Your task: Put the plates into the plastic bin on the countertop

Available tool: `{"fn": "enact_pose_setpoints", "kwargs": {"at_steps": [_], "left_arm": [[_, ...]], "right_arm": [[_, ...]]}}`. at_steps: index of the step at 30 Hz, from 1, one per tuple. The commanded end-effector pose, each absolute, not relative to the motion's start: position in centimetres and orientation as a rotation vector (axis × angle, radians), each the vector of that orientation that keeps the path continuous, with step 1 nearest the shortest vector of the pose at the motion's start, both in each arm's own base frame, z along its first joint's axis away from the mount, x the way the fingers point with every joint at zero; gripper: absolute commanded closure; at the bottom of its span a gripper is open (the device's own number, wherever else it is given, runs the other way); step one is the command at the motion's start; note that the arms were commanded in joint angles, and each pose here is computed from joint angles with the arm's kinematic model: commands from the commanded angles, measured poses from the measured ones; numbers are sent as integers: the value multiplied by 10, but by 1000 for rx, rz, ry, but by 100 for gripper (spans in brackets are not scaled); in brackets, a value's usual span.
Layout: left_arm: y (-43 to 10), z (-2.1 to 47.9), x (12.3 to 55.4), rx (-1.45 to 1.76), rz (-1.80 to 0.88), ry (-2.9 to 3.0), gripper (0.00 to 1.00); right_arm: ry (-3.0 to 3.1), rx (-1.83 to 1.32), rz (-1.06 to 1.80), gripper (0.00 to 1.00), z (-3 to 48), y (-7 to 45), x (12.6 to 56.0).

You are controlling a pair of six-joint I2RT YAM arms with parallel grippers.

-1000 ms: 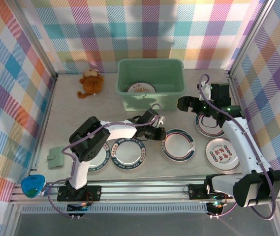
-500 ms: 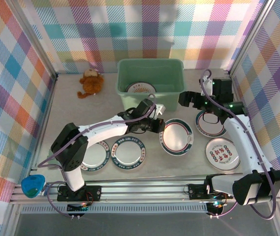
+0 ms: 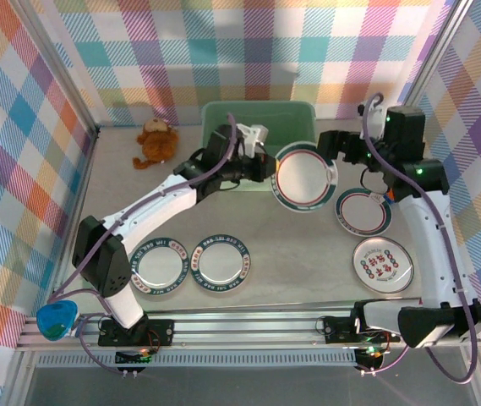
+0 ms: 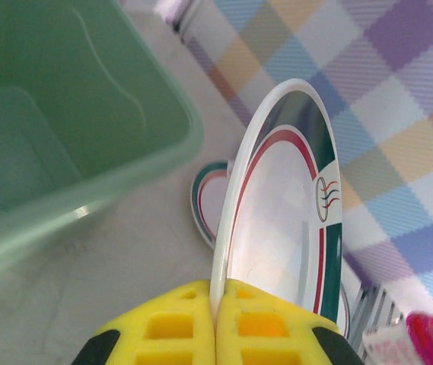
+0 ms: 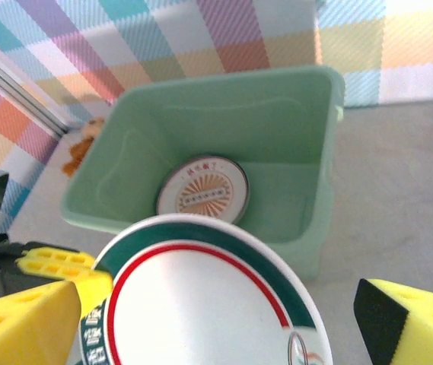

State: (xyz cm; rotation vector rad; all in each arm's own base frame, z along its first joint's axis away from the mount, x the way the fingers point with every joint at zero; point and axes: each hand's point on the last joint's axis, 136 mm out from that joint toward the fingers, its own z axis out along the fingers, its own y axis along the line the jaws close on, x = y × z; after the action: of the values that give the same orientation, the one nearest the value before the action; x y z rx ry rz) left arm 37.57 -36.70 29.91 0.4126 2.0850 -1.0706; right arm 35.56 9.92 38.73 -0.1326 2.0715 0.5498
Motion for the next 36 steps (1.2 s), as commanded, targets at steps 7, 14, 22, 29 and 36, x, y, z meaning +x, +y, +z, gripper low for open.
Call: {"fn": "enact_pose_setpoints", "kwargs": {"at_steps": [7,14,22,29,36], "left_arm": [[-315,400,432,207,-1161,1781,100],[-285,415,461,109,-1179,1711,100],[-276,411,477,67,-1224,1707,100],[-279,413,479,63,-1273,1691,100],[-281,418,475,62,-1316,1675,100]], "right_arm": [[2060,-210,632,16,413,114,376],[2119,-202,744,27,394,128,394],[2131,-216,950,34,377,150,403],[2153,-166,971,39,366,151,420],[2128,-95,989,49,362,151,444]]}}
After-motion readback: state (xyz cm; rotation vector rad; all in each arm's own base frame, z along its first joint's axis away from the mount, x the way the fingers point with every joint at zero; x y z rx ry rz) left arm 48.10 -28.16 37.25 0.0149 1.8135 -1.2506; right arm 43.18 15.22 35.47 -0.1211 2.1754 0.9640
